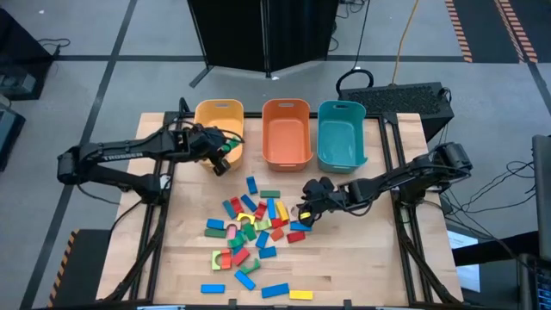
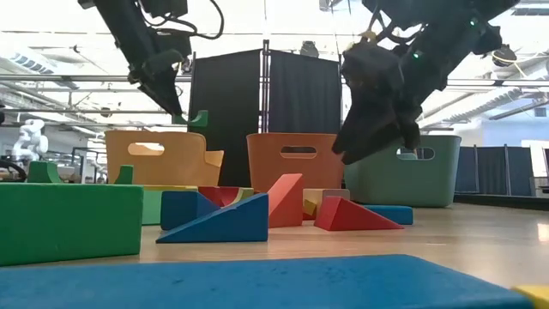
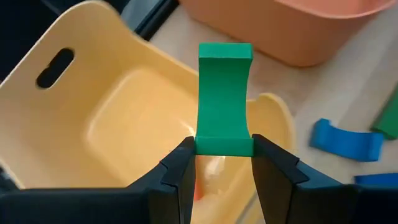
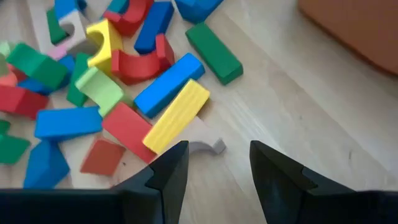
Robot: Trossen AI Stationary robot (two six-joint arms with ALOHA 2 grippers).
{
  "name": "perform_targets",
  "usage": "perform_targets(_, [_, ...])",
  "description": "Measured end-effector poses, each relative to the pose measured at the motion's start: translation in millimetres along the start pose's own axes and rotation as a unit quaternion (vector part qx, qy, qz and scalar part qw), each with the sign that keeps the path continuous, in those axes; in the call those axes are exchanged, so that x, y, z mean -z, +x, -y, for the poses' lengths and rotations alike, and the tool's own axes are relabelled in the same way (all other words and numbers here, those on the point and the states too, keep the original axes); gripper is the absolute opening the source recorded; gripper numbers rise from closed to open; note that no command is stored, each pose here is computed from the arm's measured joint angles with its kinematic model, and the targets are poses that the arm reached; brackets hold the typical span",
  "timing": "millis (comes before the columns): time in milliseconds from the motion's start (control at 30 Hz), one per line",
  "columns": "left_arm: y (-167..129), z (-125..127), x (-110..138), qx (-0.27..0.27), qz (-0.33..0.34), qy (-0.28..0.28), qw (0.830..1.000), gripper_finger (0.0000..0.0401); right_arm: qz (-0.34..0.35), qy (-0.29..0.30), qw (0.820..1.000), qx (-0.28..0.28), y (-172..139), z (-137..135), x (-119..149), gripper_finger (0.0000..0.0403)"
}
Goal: Sort blocks by size
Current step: Put the green arch block into the yellow bin
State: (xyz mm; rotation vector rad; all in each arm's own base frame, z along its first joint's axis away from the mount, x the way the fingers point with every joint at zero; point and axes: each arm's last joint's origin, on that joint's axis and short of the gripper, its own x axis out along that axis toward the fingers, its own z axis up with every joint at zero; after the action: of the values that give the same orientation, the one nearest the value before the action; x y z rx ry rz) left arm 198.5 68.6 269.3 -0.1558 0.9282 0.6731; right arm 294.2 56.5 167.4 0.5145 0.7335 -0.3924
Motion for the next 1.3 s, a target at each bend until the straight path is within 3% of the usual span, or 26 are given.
perform_targets(267, [6,-22,5,-0.037,-0.045,-0.027,0.998,0.0123,-0.011,0.006,1.0,0.004,4,1,3,0.016])
perform_targets(533, [10,-36,7,-0.059,-0.062,-0.049,0.995,0.0123,-0.016,-0.054,0.998,-0.002,4,1,3,0.016])
perform_targets(733, [22,-44,22,-0.069,-0.101,-0.071,0.99,0.0123,-0.041,-0.083,0.995,-0.026,4,0,5,0.016])
perform_targets(967, [37,-48,40,-0.072,-0.125,-0.091,0.985,0.0123,-0.055,-0.064,0.996,-0.041,4,-1,6,0.016])
perform_targets(1300, [49,-47,42,-0.041,-0.101,-0.122,0.986,0.0123,-0.049,-0.024,0.998,-0.037,4,-1,5,0.016])
